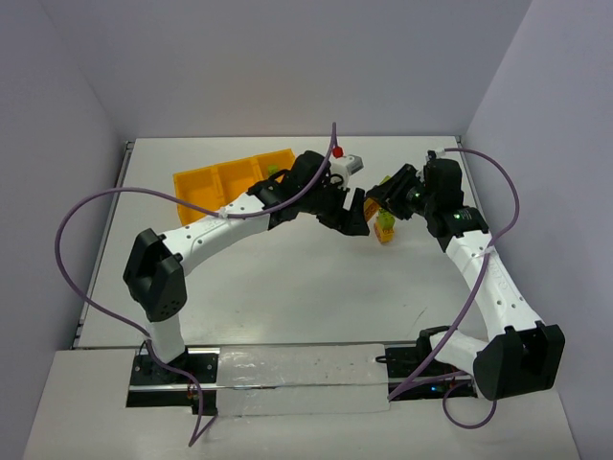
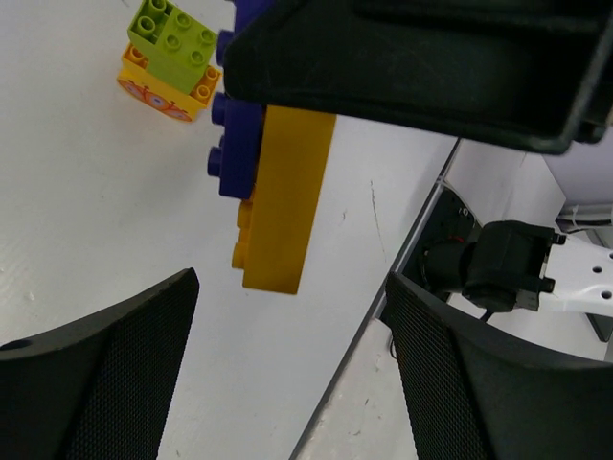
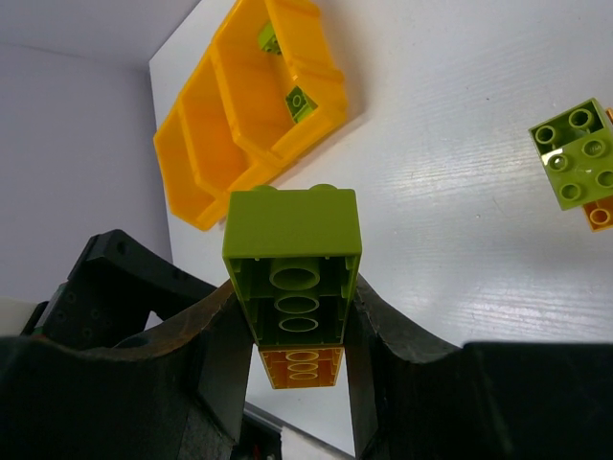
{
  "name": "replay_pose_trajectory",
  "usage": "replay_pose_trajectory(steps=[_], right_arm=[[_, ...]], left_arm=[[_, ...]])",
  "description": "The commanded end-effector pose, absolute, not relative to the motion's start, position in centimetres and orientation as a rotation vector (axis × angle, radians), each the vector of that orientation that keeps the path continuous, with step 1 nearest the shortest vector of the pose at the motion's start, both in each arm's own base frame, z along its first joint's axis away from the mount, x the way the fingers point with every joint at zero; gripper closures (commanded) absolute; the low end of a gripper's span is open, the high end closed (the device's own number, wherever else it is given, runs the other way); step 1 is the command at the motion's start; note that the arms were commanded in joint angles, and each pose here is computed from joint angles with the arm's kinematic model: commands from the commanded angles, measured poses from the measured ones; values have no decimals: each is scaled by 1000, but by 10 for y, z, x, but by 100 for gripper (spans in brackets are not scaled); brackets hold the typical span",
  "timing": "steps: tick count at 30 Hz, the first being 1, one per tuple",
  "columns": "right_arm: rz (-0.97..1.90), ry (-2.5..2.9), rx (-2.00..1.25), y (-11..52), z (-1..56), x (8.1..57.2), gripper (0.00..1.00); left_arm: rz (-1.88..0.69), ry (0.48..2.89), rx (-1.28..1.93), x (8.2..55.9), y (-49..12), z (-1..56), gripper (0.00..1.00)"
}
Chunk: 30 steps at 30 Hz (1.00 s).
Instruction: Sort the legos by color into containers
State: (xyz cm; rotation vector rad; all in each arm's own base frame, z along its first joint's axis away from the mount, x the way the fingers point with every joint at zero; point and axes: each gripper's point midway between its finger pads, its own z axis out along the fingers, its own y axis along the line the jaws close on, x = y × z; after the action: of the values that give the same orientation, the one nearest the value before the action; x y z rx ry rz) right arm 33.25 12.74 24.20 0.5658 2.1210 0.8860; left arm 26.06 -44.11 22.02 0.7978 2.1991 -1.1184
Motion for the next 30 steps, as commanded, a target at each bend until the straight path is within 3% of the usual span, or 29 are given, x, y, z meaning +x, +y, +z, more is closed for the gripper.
replay_pose_trajectory(steps=[1,10,14,15,20,30], right_arm=[[930,2031,505,133,275,339,100],[955,2036,492,137,275,338,100],[968,2038,489,139,274,338,100],[968,2037,488,139,275,337,100],[958,2032,486,138,275,337,100],[821,1956,617,113,276,350,100]], left_arm=[[-1126,2092,749,280,-457,249,16],[-1145,2080,754,281,-465,249,25],[-1164,2080,757,277,-468,248,40],[-1165,2081,755,277,-468,248,45],[-1186,2093,766,273,-471,245,100],[-1386,2057,872,243,-478,250,100]])
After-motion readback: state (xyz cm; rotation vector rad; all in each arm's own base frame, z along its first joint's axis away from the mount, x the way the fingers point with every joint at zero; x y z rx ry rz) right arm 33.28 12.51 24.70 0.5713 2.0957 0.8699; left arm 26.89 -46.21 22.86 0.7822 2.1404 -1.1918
